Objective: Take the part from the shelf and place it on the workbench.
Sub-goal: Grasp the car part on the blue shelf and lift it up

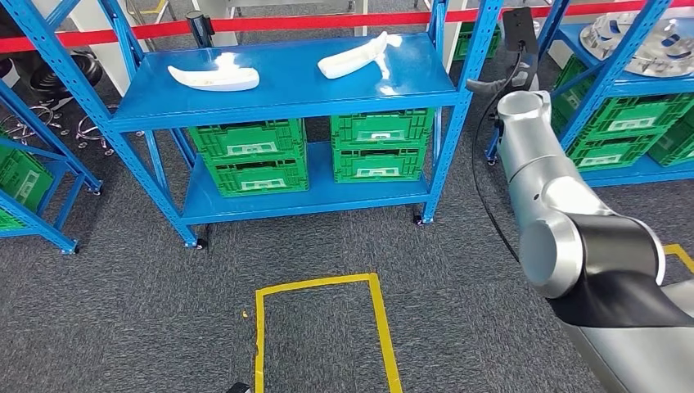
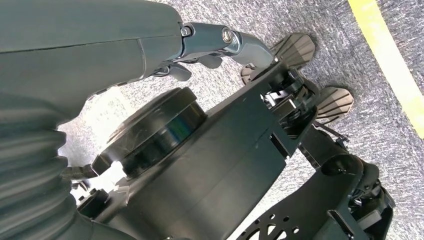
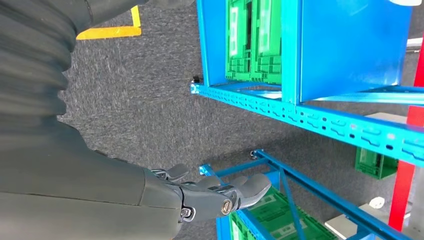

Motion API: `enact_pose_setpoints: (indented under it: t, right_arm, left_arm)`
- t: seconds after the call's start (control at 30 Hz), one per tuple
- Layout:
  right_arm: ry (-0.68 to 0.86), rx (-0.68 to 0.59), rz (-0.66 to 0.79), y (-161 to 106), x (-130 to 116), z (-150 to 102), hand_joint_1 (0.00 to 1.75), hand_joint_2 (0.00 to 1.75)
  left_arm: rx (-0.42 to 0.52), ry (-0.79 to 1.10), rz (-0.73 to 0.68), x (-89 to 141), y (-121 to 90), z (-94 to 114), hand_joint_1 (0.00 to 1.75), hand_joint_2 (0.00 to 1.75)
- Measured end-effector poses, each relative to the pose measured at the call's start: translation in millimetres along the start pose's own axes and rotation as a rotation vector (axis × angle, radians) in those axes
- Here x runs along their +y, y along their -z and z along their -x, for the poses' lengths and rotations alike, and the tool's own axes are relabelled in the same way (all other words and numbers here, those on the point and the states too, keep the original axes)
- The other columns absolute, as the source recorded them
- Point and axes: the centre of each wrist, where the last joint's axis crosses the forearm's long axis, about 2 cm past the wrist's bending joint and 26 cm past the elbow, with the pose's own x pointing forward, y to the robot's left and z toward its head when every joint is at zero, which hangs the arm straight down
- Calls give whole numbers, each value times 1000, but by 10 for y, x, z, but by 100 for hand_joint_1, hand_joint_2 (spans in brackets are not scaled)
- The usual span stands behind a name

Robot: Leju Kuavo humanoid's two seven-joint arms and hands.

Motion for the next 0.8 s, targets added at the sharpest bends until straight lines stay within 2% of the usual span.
enact_pose_setpoints:
  t: [0.47,0.6,0.8]
  right_arm:
    - [-6,-20,-29,-38,100,-68,0,175]
    - [-44,-56,-86,-154,358,-233,0,175]
    - [-54,-147,-202,-519,962,-573,0,175]
  left_arm:
    - [0,3,0,1,0,1,0,175]
    - [8,12,-1,1,0,3,0,175]
    - [10,10,-4,15,-7,49,0,175]
